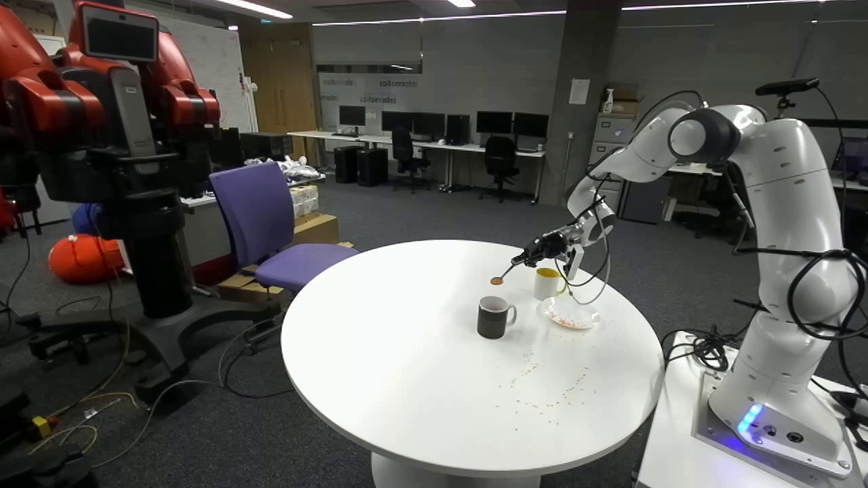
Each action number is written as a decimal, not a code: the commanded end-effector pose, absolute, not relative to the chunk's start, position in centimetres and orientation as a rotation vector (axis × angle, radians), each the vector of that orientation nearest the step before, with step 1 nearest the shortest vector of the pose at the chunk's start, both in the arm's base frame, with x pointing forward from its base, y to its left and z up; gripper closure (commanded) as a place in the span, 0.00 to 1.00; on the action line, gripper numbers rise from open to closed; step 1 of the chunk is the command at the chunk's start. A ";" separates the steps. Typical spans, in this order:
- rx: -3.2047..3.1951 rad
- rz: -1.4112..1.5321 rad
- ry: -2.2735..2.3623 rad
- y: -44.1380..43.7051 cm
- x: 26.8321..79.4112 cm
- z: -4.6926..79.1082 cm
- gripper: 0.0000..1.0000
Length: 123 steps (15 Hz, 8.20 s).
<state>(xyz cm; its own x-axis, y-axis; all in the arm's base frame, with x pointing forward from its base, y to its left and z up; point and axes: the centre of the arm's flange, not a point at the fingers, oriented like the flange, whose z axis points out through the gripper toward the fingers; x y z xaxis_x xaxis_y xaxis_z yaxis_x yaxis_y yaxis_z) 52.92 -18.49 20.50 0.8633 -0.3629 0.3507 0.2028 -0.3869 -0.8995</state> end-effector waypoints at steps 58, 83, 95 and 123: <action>-1.891 -0.011 -0.166 -20.2 55.0 30.1 0.99; -1.903 -0.171 -0.493 -19.4 61.0 27.1 0.99; -1.922 -0.143 -0.493 -18.6 60.5 26.4 0.97; -1.856 -0.040 -0.761 -19.8 61.1 26.9 0.99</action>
